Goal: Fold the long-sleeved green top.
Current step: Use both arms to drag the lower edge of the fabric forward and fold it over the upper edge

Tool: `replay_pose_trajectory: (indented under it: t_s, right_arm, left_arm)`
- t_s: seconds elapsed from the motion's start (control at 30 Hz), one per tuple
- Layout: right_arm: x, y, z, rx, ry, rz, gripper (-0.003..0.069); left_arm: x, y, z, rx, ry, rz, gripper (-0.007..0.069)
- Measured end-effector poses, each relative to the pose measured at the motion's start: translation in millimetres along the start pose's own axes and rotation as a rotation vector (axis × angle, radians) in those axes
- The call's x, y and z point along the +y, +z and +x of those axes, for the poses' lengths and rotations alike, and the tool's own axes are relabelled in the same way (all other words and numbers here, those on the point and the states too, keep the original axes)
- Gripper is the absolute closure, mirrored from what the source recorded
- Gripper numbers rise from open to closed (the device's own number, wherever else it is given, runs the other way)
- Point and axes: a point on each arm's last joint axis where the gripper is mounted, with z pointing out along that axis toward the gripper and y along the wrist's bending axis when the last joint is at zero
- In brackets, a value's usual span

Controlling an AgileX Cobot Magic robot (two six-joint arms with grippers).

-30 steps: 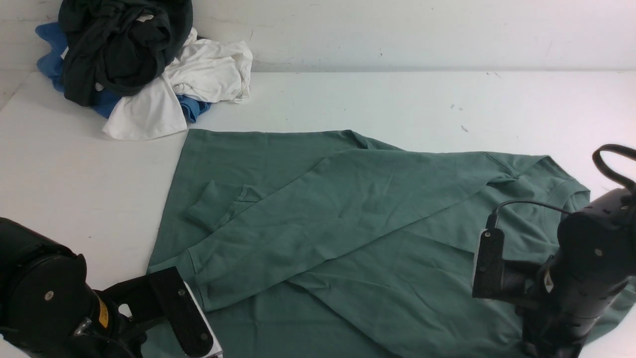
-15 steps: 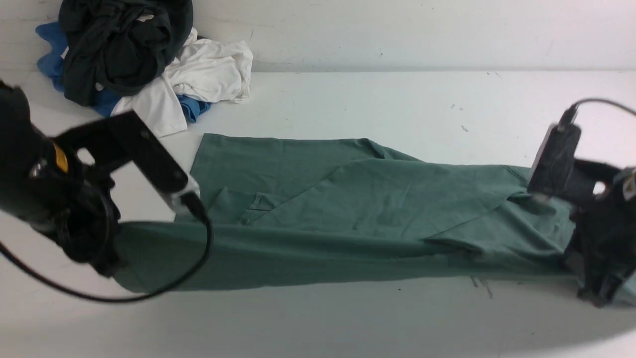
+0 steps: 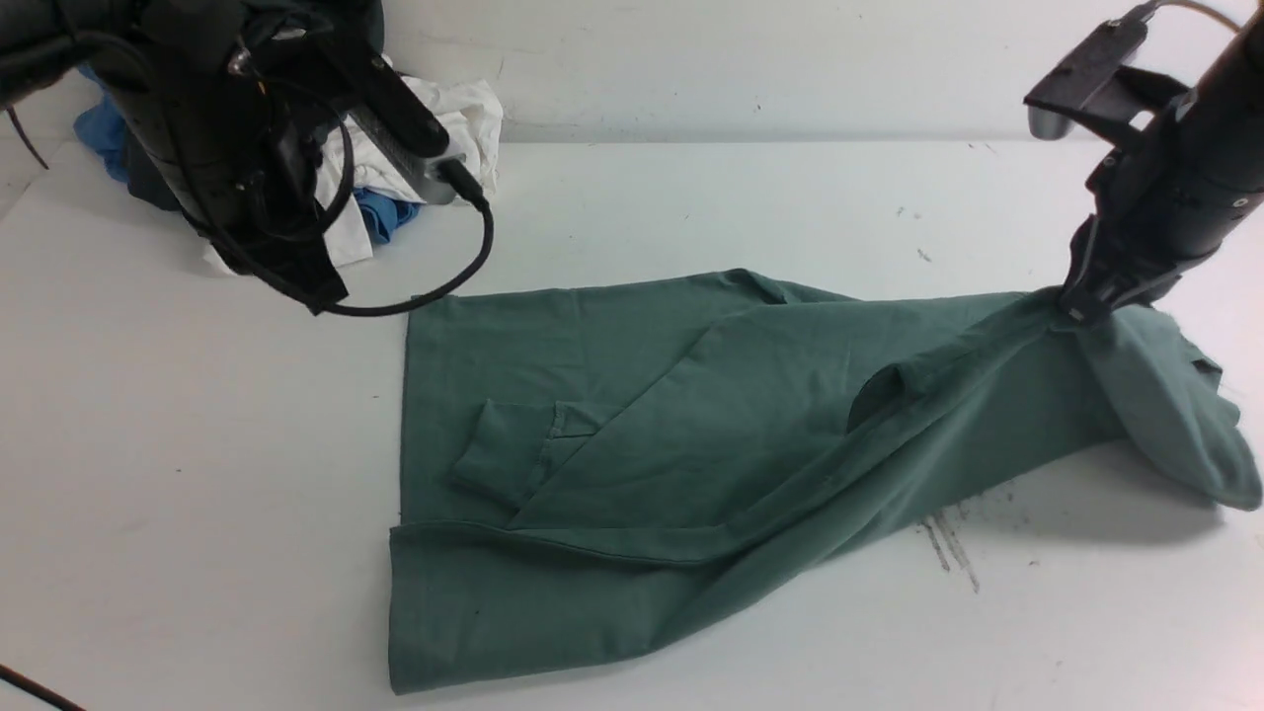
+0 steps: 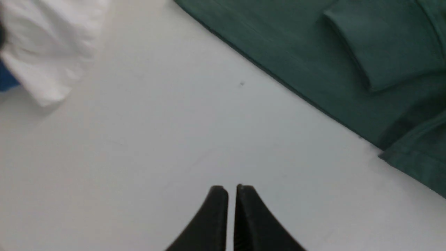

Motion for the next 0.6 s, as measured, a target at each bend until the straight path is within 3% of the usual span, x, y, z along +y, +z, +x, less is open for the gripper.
replay_pose_trajectory:
  t_s: [0.2,0.4,0.53,0.57,0.6]
  right_arm:
    - [1.1,4.8,-4.8,-0.019,0.013,-0.044,0.0645]
    - [1.8,4.9,-5.6,-0.025,0.018,-0.052,0.0645]
    - [2.7,4.8,-6.4,-0.034,0.024,-0.062,0.0645]
    - [2.7,4.8,-6.4,-0.034,0.024,-0.062,0.0645]
    - [3.1,4.7,-6.8,-0.038,0.027,-0.067,0.0645]
  left_arm:
    - [-46.6,31.7,-0.5,0.073,0.166,0.181,0.0609]
    - [-77.4,67.7,9.0,0.090,0.241,0.256,0.0589]
    - [-80.6,85.2,6.8,0.065,0.247,0.267,0.0473]
    - [-80.7,86.0,6.4,0.062,0.247,0.267,0.0473]
    - [-81.9,93.7,4.4,0.054,0.253,0.278,0.0393]
